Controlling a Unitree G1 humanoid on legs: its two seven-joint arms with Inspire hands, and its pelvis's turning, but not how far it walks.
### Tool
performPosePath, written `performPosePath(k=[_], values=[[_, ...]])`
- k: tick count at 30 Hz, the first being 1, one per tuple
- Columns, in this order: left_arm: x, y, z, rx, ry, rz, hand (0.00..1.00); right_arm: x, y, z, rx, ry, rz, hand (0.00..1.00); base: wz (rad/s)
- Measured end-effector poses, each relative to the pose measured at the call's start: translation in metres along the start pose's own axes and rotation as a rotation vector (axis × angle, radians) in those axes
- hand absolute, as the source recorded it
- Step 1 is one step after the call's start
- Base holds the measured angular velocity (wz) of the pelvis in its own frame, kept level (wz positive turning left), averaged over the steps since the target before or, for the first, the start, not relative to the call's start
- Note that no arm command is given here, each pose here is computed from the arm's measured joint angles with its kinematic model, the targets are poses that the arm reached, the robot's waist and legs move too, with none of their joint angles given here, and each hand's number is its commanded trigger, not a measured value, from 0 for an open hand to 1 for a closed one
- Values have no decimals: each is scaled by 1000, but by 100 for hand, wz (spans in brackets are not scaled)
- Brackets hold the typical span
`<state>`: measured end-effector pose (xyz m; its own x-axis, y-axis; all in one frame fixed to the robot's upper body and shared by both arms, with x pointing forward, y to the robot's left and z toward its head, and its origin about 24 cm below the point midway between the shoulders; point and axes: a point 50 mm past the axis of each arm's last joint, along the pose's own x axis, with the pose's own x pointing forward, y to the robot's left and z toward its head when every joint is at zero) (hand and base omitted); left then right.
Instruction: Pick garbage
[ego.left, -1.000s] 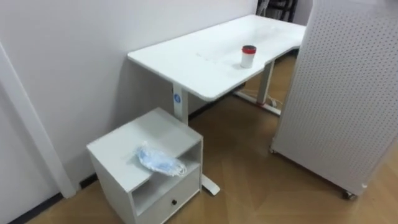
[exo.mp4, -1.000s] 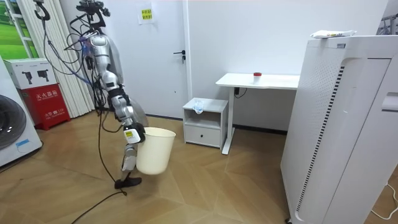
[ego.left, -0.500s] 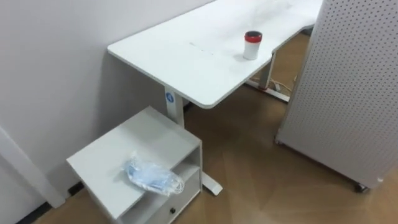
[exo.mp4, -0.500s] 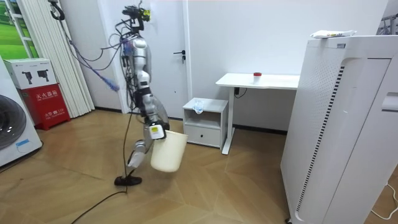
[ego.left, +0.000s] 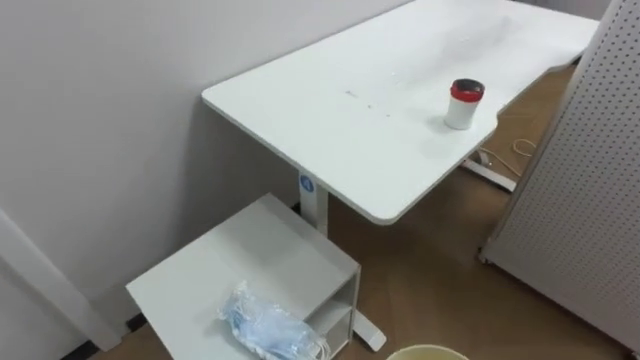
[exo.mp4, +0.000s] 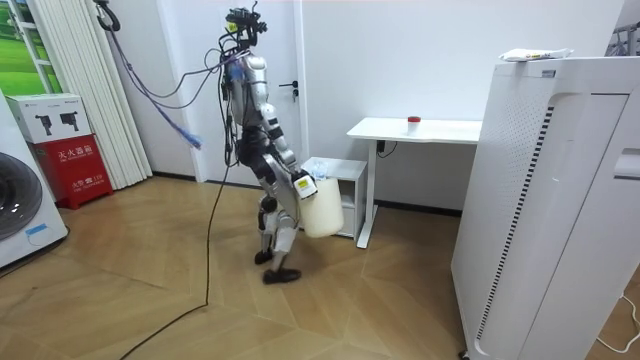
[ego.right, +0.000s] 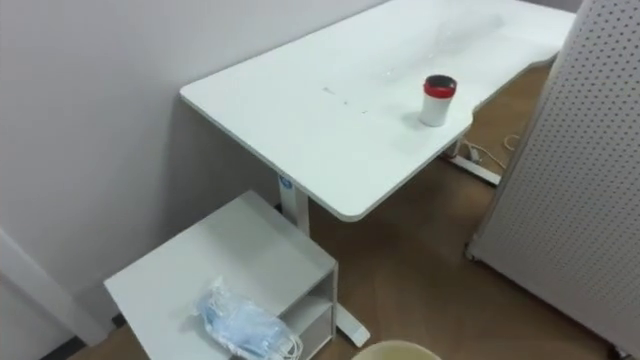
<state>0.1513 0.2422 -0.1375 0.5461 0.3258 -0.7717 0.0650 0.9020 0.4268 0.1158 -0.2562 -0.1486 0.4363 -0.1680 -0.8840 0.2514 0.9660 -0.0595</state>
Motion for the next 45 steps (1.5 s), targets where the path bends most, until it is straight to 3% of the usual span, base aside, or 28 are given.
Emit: performPosePath(k=[4, 9, 21, 35, 45], values=[[5, 4, 43, 10, -135, 51, 0, 3, 16, 0, -18, 27, 42, 100, 35], [7, 10, 76, 22, -238, 114, 0, 6, 26, 13, -85, 9, 90, 100, 1], [2, 15, 132, 45, -440, 233, 0, 8, 40, 32, -176, -43, 161, 100, 4], [-2, 17, 151, 95, -524, 287, 0, 9, 45, 45, -199, -86, 175, 100, -1], [-3, 23, 154, 206, -563, 346, 0, 9, 48, 55, -193, -113, 187, 100, -9]])
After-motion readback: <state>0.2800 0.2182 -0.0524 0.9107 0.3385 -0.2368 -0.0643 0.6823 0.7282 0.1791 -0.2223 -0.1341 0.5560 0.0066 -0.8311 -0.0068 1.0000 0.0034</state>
